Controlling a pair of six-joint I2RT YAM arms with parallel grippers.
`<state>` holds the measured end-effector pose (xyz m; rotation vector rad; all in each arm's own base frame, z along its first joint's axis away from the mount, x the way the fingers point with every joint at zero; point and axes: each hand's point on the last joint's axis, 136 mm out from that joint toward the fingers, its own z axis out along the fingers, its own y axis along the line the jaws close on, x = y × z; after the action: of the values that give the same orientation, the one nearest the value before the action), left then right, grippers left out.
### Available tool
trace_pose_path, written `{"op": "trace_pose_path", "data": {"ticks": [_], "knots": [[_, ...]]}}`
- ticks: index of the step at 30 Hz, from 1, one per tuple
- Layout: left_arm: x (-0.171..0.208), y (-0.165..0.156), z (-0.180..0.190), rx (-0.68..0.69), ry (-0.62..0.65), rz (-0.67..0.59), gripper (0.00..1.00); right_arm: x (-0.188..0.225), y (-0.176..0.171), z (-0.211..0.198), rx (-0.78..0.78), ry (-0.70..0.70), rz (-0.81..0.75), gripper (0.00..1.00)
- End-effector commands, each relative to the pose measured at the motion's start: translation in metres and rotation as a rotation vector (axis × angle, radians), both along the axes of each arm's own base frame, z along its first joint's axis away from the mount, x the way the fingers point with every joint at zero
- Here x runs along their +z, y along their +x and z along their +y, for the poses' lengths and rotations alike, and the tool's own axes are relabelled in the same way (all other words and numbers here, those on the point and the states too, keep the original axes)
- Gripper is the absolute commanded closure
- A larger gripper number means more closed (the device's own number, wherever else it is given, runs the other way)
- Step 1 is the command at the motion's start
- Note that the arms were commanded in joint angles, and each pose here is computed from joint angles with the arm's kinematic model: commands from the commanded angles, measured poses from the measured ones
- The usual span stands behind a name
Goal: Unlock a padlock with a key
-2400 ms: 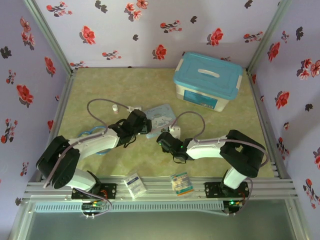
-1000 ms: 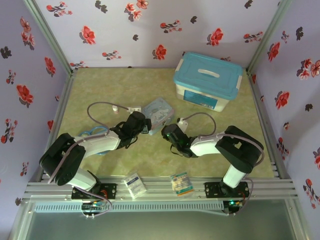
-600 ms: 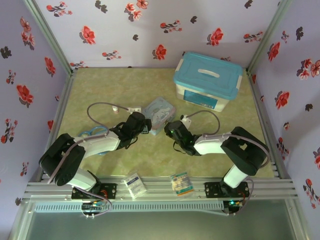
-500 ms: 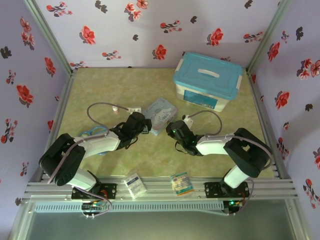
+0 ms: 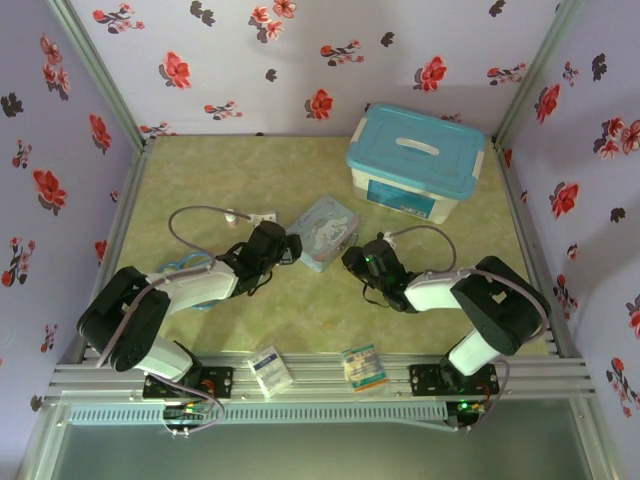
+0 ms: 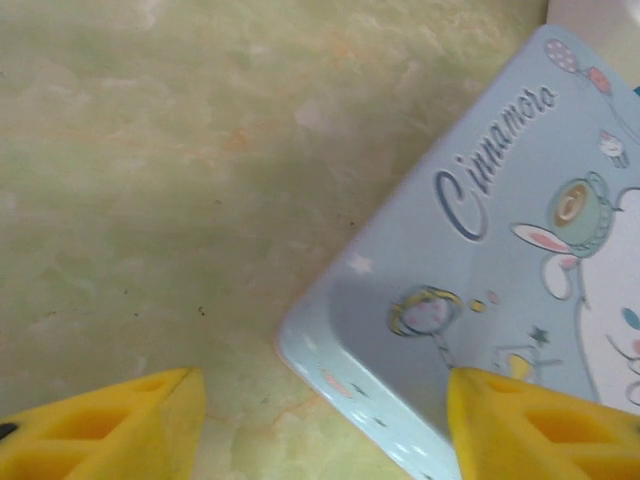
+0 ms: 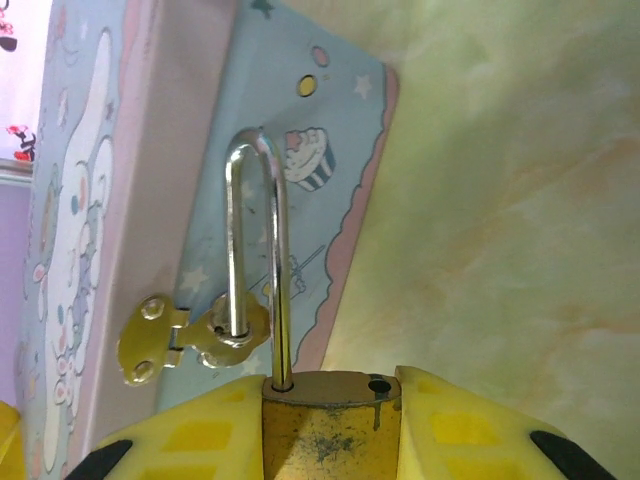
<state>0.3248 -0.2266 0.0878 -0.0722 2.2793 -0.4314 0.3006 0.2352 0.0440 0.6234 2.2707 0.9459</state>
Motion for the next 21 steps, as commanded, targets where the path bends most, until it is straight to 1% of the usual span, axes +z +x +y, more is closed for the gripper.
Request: {"op": "trace_pose_path", "data": {"ticks": [1, 2, 4, 7, 9, 11, 12, 13, 14, 16, 18, 21], "knots": [[0.013, 0.006, 0.000, 0.024, -0.031, -0.017, 0.32, 0.009, 0.005, -0.005, -0.054, 0.115, -0.023, 0.79], [0.017, 0.007, -0.001, 0.031, -0.048, -0.026, 0.31, 0.011, 0.006, -0.002, -0.055, 0.140, -0.035, 0.79], [0.023, 0.011, -0.004, 0.037, -0.071, -0.036, 0.25, 0.011, 0.008, -0.002, -0.079, 0.190, -0.039, 0.81], [0.024, 0.011, -0.010, 0.049, -0.114, -0.027, 0.22, 0.014, 0.008, -0.003, -0.119, 0.268, -0.070, 0.83], [0.026, 0.007, -0.022, 0.045, -0.172, -0.045, 0.18, 0.012, 0.006, 0.002, -0.103, 0.272, -0.061, 0.84], [0.027, 0.003, -0.033, 0.056, -0.244, -0.042, 0.13, 0.010, 0.003, 0.006, -0.087, 0.245, -0.060, 0.84], [0.028, 0.001, -0.039, 0.059, -0.285, -0.045, 0.04, 0.006, 0.000, 0.007, -0.080, 0.229, -0.050, 0.84], [0.028, 0.000, -0.044, 0.060, -0.310, -0.046, 0.01, 0.004, -0.001, 0.008, -0.077, 0.219, -0.048, 0.84], [0.026, 0.000, -0.049, 0.062, -0.316, -0.035, 0.00, 0.004, -0.002, 0.007, -0.081, 0.217, -0.051, 0.84], [0.008, 0.001, -0.047, 0.095, -0.251, -0.002, 0.00, 0.002, -0.002, 0.004, -0.090, 0.218, -0.054, 0.84], [-0.014, 0.001, -0.042, 0.127, -0.227, 0.029, 0.07, 0.000, -0.001, 0.000, -0.104, 0.226, -0.054, 0.84], [-0.041, -0.003, -0.029, 0.167, -0.161, 0.056, 0.21, 0.004, 0.001, 0.001, -0.096, 0.243, -0.068, 0.84]]}}
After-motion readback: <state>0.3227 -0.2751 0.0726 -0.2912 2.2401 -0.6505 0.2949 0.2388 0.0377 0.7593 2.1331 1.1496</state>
